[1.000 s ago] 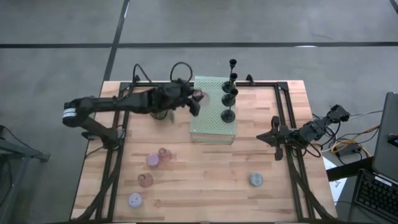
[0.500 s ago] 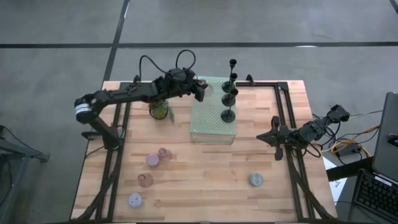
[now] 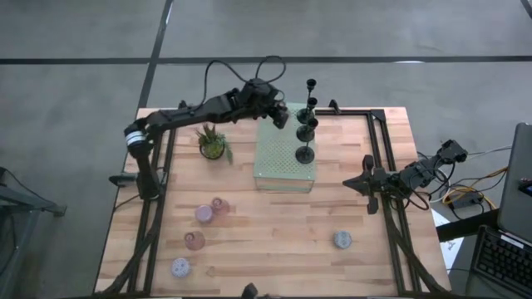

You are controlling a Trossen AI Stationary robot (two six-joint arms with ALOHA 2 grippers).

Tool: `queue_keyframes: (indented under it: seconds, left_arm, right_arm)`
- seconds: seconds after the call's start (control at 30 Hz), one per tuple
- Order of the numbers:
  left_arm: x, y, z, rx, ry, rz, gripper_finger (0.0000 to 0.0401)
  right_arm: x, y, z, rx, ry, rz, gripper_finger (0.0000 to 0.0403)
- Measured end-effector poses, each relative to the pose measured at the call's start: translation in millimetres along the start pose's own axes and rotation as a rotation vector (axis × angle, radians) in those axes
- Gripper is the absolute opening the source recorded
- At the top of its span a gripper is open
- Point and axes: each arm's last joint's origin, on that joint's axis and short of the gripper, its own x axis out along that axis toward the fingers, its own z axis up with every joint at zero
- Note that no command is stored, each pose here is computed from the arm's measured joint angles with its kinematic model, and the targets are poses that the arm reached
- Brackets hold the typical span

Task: Pick & Place candle stick holders
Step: Put the bottom right pink candle holder on the shelf

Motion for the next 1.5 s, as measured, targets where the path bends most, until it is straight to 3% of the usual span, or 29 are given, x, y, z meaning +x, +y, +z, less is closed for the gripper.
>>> queue_keyframes:
  seconds: [0.33,0.87,1.5]
  left_arm:
    - [22.0,1.5,2.1,0.023,0.015,0.016,0.0183]
    - [22.8,4.5,1.5,0.079,0.018,0.042,0.0184]
    - [22.8,3.4,2.0,0.043,0.011,0.027,0.0184]
  right_arm:
    - [0.0,0.0,0.0,0.000,0.000,-0.001,0.0008]
    - [0.0,0.0,0.0,0.000,0.000,0.000,0.0008]
    - [0.0,0.0,0.0,0.001,0.000,0.000,0.0008]
